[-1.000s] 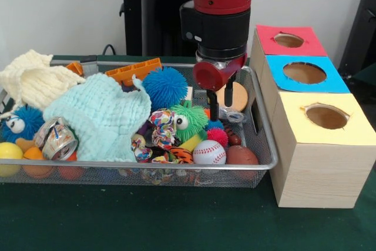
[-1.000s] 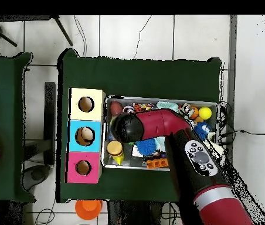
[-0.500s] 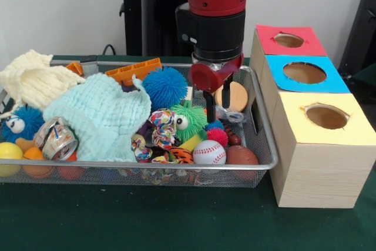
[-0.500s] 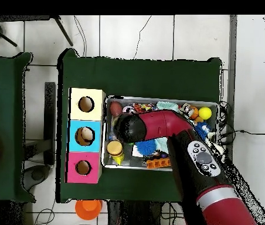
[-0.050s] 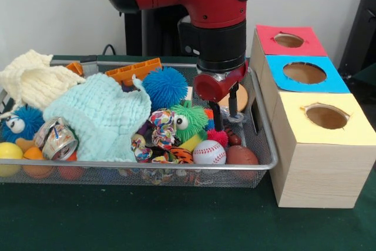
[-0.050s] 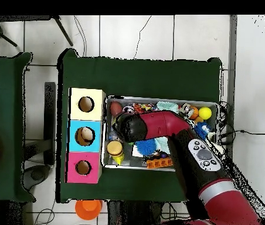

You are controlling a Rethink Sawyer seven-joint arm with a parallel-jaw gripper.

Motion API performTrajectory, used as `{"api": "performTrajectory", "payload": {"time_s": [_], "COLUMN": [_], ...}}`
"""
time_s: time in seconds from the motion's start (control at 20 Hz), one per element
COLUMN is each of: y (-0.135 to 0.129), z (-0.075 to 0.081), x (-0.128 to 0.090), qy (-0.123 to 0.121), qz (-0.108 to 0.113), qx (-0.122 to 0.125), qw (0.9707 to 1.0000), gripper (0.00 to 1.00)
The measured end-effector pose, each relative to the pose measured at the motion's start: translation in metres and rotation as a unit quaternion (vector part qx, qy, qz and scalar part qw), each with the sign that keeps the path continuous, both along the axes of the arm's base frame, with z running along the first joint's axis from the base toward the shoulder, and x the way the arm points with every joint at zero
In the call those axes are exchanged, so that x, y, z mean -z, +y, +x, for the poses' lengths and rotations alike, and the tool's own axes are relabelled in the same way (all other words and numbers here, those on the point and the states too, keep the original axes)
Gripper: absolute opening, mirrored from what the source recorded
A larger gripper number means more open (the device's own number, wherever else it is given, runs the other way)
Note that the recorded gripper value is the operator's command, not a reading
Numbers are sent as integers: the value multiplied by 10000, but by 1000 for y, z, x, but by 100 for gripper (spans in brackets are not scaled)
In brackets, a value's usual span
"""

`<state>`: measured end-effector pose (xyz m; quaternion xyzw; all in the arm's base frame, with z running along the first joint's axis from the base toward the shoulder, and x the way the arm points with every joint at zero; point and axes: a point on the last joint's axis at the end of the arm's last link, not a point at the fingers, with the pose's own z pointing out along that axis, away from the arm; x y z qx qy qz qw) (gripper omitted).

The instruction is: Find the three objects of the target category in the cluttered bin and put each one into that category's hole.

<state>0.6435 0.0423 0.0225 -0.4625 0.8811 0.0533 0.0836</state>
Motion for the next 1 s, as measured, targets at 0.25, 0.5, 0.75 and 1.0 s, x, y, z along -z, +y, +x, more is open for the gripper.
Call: {"api": "performTrajectory", "payload": {"time_s": [0.25,0.5,0.75,1.0], "y": [3,7,12,22], "z": [-3,-9,-14,-20], "x": [7,16,25,35], "qy": [63,151,232,312], "qz": [68,118,166,231], "qx": [3,1,-21,-56], "qw": [10000,9998,9996,9992], "gripper": [100,100,100,100]}}
